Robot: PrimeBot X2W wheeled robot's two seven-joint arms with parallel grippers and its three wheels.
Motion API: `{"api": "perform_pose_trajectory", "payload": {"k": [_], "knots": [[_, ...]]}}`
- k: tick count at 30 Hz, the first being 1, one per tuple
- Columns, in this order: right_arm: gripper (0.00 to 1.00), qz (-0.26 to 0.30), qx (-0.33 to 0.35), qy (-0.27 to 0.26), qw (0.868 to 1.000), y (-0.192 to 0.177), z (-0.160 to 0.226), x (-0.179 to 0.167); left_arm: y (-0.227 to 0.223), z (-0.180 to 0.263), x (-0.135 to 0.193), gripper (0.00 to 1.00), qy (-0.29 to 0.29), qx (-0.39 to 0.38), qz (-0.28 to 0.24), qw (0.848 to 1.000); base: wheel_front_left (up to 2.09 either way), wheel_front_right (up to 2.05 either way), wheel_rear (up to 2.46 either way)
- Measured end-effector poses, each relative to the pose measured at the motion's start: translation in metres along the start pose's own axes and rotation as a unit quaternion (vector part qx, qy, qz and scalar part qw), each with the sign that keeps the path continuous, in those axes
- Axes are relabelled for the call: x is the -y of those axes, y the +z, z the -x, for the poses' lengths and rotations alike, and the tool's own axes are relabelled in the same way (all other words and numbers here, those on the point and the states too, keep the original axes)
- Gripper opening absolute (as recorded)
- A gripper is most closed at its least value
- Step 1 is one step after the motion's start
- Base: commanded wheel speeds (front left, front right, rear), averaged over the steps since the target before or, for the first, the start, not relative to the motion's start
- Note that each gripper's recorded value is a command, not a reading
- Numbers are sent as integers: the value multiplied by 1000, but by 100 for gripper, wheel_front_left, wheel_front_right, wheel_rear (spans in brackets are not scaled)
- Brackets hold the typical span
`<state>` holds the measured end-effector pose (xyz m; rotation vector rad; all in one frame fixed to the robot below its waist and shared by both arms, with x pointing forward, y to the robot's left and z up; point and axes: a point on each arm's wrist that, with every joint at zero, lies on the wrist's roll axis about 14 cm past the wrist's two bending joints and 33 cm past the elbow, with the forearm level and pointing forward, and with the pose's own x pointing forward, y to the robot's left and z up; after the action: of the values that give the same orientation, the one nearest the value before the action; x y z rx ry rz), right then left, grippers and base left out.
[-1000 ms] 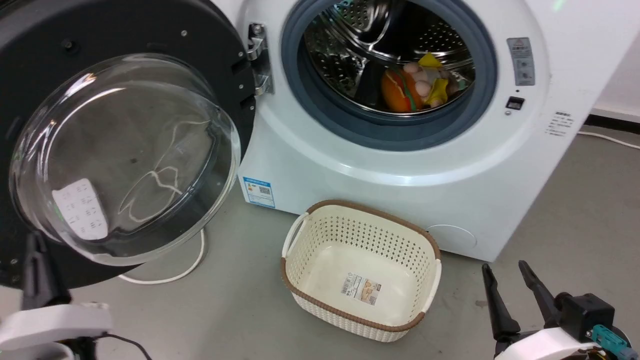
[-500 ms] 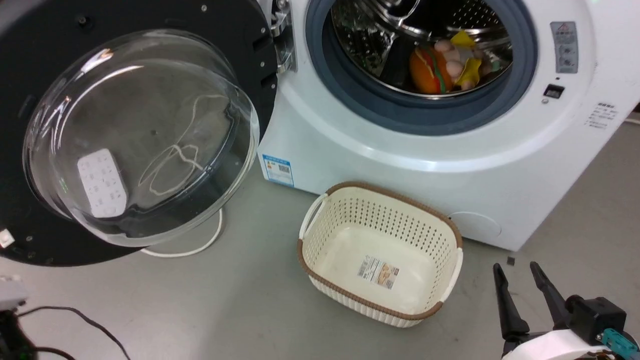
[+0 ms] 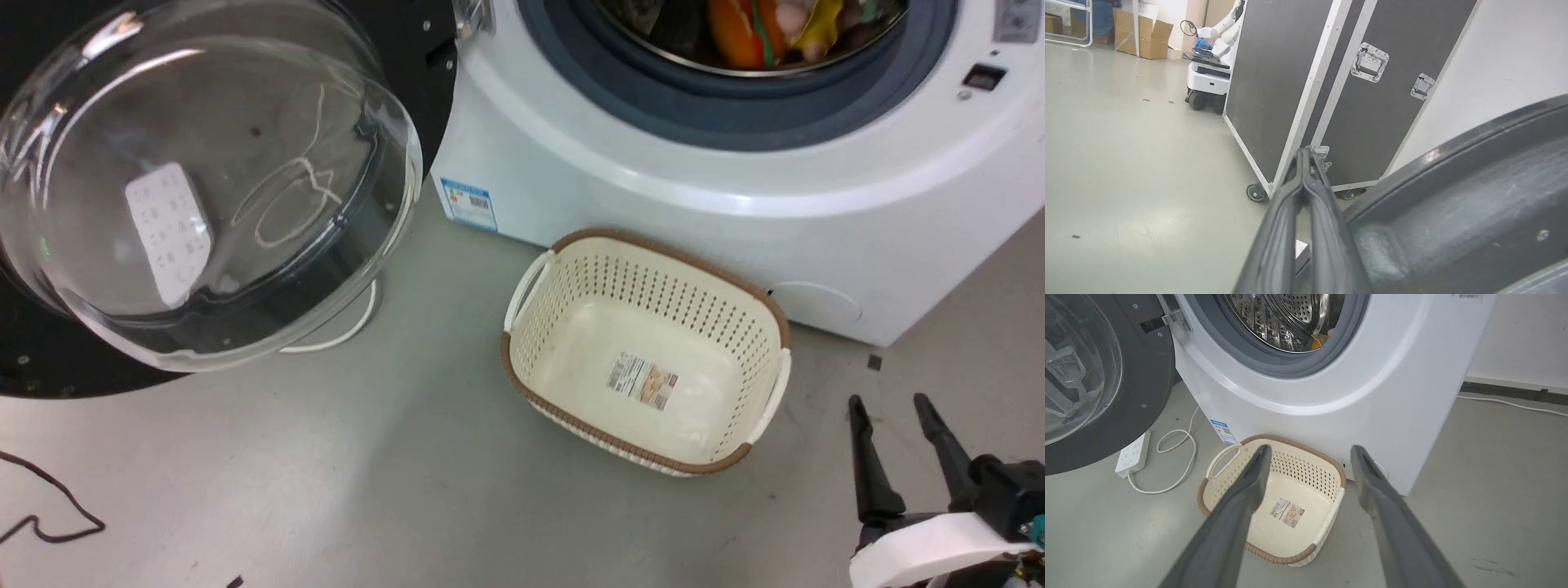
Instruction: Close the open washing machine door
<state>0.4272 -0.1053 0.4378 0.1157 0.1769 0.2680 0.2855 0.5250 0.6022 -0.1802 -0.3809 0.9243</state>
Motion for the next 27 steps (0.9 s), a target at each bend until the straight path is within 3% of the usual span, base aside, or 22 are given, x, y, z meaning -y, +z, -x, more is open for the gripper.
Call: {"api": "perform_pose_trajectory", "payload": {"k": [8, 17, 27], "knots": [[100, -4, -18, 0, 1000, -12, -12, 3, -25, -21, -10, 0, 6, -74, -37, 997, 0, 0, 0], [100, -8, -38, 6, 999, -27, -21, 2, -42, -34, 20, 0, -61, -145, -86, 984, 0, 0, 0], [100, -26, -43, 27, 998, -35, -29, -13, -47, -15, -1, 0, -91, -274, -114, 951, 0, 0, 0]]}}
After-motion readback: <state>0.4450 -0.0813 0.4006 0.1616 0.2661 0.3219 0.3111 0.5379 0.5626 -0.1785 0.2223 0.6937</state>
